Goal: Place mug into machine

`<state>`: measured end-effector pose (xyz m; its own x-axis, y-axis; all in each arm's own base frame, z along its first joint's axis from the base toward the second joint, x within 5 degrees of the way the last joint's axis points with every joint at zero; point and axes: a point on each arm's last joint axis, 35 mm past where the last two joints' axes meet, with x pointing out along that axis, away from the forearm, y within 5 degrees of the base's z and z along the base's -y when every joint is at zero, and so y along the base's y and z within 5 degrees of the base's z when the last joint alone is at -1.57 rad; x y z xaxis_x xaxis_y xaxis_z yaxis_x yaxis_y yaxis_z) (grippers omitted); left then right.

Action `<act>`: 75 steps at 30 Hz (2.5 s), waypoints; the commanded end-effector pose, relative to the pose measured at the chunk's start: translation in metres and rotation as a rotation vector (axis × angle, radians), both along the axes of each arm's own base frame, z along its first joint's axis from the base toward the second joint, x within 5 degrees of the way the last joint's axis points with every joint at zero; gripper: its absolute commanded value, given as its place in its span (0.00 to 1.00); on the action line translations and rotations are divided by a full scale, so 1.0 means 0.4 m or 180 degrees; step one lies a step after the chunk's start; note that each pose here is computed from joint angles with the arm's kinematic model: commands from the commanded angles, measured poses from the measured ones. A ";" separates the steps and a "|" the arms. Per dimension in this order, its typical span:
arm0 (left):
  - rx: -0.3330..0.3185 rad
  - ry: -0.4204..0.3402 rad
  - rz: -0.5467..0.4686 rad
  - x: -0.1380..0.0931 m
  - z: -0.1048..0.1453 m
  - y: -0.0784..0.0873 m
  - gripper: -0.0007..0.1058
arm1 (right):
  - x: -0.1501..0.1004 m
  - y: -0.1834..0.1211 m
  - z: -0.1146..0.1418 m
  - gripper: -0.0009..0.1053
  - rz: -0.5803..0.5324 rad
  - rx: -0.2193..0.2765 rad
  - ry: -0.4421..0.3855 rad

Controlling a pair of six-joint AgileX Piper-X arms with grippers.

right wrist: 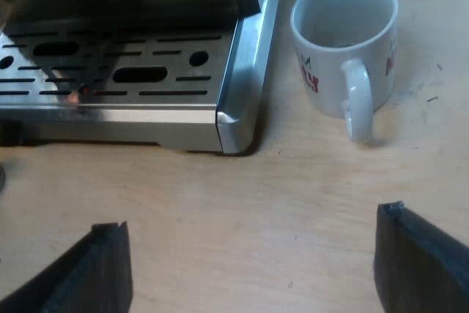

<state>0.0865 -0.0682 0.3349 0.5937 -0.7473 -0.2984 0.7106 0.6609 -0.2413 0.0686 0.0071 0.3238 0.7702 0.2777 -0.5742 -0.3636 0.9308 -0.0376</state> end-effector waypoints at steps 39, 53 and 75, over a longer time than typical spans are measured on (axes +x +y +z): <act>-0.0073 -0.0075 -0.0020 -0.002 0.014 -0.001 0.75 | 0.157 -0.014 -0.248 0.66 -0.0031 -0.0188 -0.0071; -0.0073 -0.0075 -0.0020 -0.002 0.014 -0.001 0.75 | 0.164 -0.015 -0.365 0.66 -0.0059 -0.0233 -0.0708; -0.0073 -0.0075 -0.0020 -0.002 0.014 -0.001 0.75 | 0.202 -0.021 -0.426 0.66 -0.0204 -0.0323 -0.0878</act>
<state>0.0865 -0.0684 0.3355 0.5920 -0.7509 -0.2927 0.7142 0.6571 -0.2411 0.1459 -0.0012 0.1517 0.9058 0.1748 -0.3860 -0.2681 0.9419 -0.2026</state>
